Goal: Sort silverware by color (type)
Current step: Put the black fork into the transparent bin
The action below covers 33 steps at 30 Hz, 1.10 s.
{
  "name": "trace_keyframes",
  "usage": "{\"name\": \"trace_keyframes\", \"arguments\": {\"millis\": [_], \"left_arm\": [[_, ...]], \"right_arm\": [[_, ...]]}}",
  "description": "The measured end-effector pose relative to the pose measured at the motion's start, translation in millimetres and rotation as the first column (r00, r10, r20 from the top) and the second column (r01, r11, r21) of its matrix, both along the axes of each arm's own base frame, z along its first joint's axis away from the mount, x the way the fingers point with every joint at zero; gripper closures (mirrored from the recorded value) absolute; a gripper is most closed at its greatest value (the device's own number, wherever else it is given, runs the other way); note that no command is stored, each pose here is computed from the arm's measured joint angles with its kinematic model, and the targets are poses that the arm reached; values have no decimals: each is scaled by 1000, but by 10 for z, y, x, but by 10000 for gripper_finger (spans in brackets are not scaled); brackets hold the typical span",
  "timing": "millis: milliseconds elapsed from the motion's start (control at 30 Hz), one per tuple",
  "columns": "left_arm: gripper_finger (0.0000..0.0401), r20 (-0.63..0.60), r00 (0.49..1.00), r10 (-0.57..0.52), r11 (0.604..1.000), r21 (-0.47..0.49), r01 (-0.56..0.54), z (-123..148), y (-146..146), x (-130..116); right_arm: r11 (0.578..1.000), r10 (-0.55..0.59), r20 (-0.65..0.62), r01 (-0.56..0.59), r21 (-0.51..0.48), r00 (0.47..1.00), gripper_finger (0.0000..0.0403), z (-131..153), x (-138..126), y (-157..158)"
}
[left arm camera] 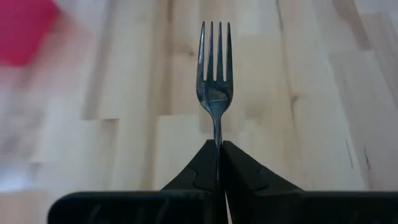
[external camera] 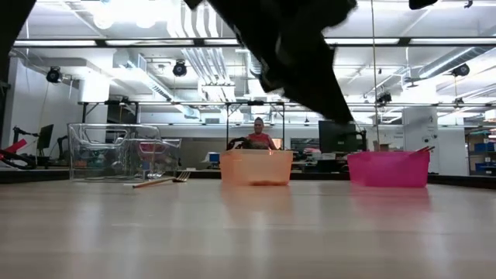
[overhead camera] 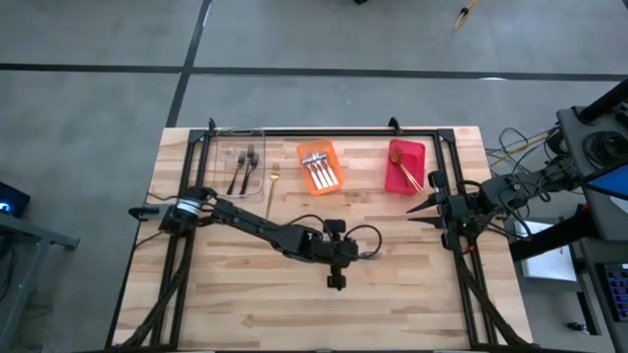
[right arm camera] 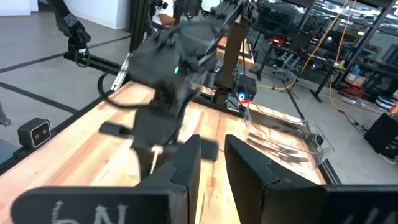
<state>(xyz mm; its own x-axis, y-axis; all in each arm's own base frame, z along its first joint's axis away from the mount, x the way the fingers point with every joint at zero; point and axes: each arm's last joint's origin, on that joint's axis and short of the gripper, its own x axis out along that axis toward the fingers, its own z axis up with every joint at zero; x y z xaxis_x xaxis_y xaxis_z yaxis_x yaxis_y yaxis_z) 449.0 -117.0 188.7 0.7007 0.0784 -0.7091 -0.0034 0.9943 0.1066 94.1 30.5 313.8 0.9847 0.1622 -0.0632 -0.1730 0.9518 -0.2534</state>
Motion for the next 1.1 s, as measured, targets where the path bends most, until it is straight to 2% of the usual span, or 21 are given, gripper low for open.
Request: {"name": "trace_keyframes", "arguments": {"millis": [267, 400, 600, 767, 933, 1100], "left_arm": [[401, -35, 992, 119, 984, 134, -114, 412, 124, -278], [401, 0, 984, 176, 966, 192, -173, 684, 206, -449], [401, 53, 959, 279, 934, 216, -284, 889, 389, -734], [401, 72, 887, 457, 861, 216, -461, 898, 636, -1109], [401, 105, 772, 627, 756, 157, -635, 828, 972, -1540], [401, 108, 653, 750, 644, 109, -757, 734, 1332, -1947]], "right_arm": [[1000, 0, -2, 0, -3, 1000, 337, -2, 6, 2], [1000, 0, -2, 0, -3, 1000, 337, -2, 6, 2], [1000, 0, -2, 0, -4, 1000, 337, -2, 8, 3], [1000, 0, 1, 0, -3, 1000, 337, 3, 21, 8], [1000, -8, -1, 8, -4, 1000, 337, 2, 43, 13], [997, -79, -21, 79, -20, 997, 337, -18, 119, 21]]}}
